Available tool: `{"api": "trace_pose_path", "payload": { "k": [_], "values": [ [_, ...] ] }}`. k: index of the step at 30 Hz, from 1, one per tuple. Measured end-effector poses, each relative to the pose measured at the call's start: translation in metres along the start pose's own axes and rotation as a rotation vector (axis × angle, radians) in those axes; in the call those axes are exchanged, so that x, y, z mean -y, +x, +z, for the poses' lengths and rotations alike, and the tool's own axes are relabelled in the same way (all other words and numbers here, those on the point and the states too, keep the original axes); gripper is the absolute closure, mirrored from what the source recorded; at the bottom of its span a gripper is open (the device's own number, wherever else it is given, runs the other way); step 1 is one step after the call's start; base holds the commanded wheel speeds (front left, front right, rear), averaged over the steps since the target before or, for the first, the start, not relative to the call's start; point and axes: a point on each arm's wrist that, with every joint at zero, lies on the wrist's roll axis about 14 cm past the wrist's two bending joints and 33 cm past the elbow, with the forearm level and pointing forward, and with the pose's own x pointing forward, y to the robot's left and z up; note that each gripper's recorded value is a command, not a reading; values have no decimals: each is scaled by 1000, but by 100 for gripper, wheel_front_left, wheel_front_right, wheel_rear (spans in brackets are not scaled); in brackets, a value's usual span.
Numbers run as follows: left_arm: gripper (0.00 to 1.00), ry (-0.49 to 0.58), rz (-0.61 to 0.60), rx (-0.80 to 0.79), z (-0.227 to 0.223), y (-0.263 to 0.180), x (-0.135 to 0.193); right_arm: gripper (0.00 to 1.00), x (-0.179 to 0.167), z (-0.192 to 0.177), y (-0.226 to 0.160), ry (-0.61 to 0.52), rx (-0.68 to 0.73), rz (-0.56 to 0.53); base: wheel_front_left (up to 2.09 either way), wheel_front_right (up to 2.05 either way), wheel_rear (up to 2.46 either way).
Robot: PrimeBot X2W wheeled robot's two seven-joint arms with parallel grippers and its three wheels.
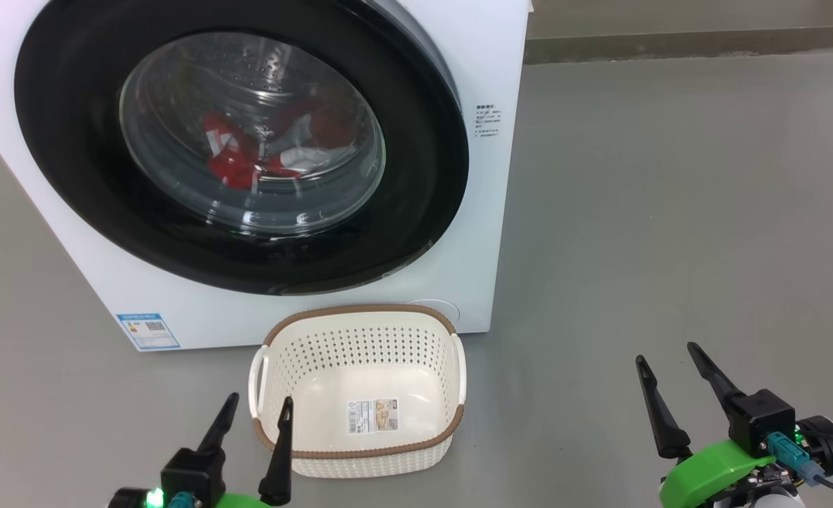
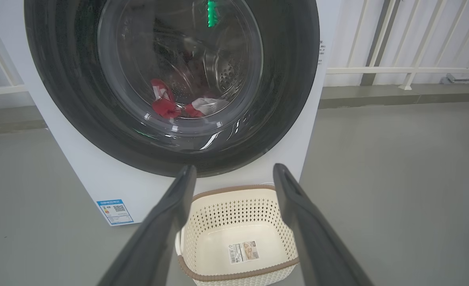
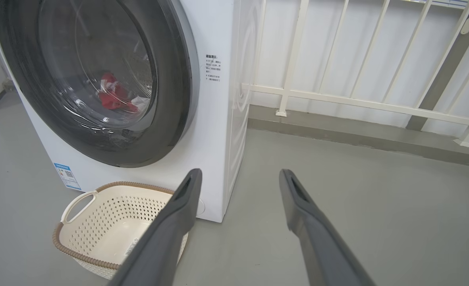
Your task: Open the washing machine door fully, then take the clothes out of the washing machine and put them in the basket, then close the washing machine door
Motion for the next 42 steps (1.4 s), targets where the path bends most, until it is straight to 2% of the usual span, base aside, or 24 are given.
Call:
{"api": "trace_pose_path", "payload": {
  "k": [23, 24, 25, 26, 35, 42],
  "values": [
    [0, -29, 34, -2, -1, 0, -6, 0, -1, -2, 1, 84, 3, -21, 0, 0, 0],
    [0, -29, 35, -2, -1, 0, -6, 39, -1, -2, 1, 87, 3, -21, 0, 0, 0],
    [0, -29, 36, -2, -1, 0, -6, 93, -1, -2, 1, 92, 3, -22, 0, 0, 0],
    [0, -29, 37, -2, -1, 0, -6, 100, -1, -2, 1, 94, 2, -21, 0, 0, 0],
    [0, -28, 45, -4, -1, -1, -8, 100, -3, -7, 1, 118, -11, -20, 0, 0, 0],
    [0, -30, 49, -10, -4, 0, -9, 100, -2, -8, 3, 204, -7, -37, 0, 0, 0]
  ]
}}
